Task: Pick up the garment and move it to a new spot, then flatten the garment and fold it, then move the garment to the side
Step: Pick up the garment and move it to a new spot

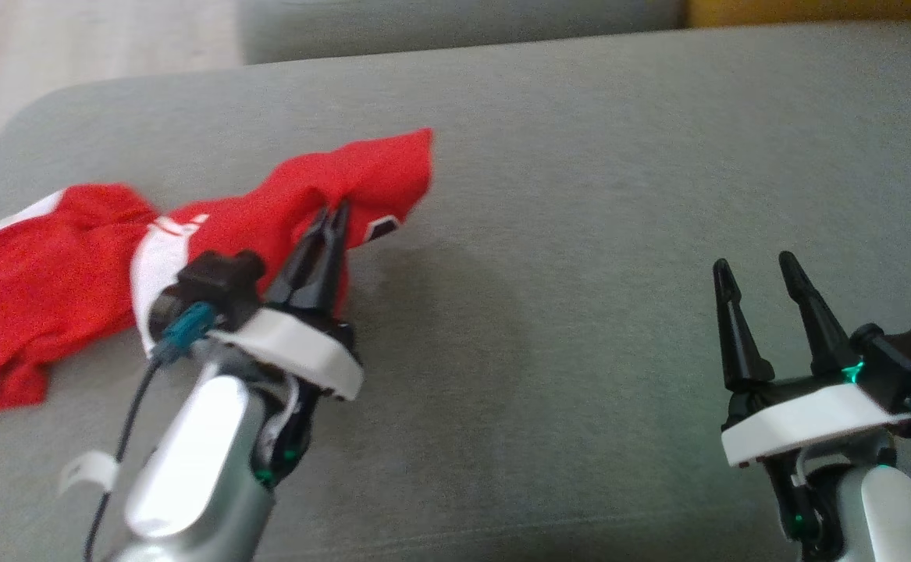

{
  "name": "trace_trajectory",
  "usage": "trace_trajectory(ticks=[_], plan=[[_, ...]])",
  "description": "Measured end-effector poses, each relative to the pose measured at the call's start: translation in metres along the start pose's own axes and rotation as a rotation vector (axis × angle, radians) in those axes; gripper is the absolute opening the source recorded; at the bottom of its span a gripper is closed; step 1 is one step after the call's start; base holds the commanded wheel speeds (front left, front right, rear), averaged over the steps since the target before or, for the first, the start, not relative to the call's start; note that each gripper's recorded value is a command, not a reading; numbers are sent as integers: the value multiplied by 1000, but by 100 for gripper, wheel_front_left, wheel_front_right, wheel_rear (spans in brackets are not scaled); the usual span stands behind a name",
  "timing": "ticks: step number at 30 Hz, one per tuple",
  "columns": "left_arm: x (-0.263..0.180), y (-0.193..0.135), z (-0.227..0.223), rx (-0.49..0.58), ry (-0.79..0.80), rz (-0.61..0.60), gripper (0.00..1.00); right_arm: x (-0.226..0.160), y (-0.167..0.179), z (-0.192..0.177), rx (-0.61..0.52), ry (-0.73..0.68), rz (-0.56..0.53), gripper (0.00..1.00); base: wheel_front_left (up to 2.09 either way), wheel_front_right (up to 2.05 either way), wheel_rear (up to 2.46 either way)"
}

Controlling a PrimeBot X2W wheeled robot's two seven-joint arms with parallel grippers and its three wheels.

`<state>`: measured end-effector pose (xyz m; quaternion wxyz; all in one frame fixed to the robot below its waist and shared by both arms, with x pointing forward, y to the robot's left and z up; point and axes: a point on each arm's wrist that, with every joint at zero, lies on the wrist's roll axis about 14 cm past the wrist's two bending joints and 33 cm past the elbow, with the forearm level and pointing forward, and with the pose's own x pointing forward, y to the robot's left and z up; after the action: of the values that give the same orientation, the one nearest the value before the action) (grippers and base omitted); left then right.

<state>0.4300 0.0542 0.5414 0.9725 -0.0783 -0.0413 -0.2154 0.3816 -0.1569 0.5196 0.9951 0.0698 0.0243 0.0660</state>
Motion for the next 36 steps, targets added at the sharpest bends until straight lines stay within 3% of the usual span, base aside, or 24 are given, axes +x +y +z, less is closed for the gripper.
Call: trace_trajectory(ticks=[11, 16, 21, 23, 30, 36], plan=[[66, -122, -25, -93, 21, -371, 0, -39, -66, -11, 23, 23, -227, 100, 0, 0, 0], [52, -155, -91, -90, 214, -501, 0, -42, -81, -25, 29, 57, -278, 100, 0, 0, 0], [36, -169, -124, -94, 307, -560, 0, -33, -84, -28, 22, 61, -278, 100, 0, 0, 0], [33, -169, -123, -87, 297, -566, 100, -29, -80, -29, 23, 62, -264, 100, 0, 0, 0], [26, -164, -78, -60, 147, -556, 100, -15, -61, -27, 10, 54, -191, 100, 0, 0, 0], [21, -82, -47, -8, 61, -267, 100, 2, -34, -23, 4, 48, -99, 100, 0, 0, 0]])
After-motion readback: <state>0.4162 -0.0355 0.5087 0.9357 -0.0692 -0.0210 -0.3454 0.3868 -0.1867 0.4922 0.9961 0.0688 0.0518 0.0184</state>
